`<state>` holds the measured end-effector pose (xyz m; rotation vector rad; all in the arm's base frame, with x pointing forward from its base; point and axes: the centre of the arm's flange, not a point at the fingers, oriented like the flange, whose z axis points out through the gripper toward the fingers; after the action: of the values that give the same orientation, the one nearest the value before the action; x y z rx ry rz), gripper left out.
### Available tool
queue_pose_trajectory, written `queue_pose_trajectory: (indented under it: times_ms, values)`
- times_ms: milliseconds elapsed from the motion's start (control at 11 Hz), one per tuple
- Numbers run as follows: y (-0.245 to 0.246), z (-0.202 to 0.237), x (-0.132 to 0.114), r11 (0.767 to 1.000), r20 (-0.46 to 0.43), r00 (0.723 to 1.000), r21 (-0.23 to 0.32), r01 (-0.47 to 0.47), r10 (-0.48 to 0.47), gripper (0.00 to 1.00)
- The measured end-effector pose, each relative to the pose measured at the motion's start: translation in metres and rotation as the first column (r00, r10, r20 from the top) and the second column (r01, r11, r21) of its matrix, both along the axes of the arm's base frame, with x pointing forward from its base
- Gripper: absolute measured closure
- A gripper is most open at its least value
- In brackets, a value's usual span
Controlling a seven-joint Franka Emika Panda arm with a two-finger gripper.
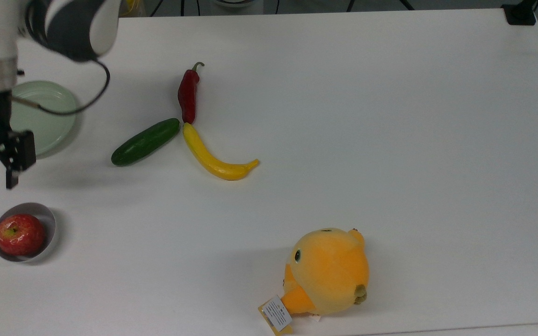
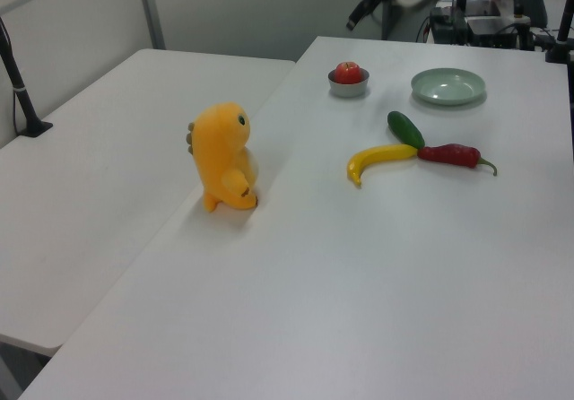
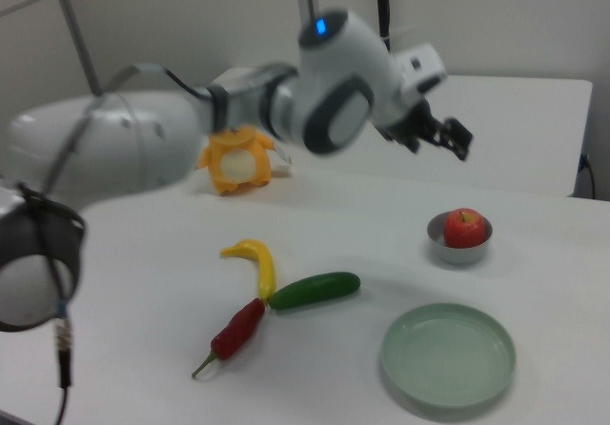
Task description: Put the red apple in the bowl
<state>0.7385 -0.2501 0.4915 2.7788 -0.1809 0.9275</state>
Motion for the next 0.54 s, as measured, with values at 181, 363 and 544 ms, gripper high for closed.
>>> queue_pose_trajectory:
  times_ms: [181, 363, 544]
  values:
    - [0.015, 0.072, -0.036, 0.997, -0.109, 0.994, 0.076, 0.006, 0.003, 0.0]
    - [0.04, 0.133, -0.08, 0.991, -0.223, 0.974, 0.136, -0.003, 0.033, 0.0]
    - [0.076, 0.172, -0.124, 0.976, -0.337, 0.936, 0.214, -0.023, 0.096, 0.0]
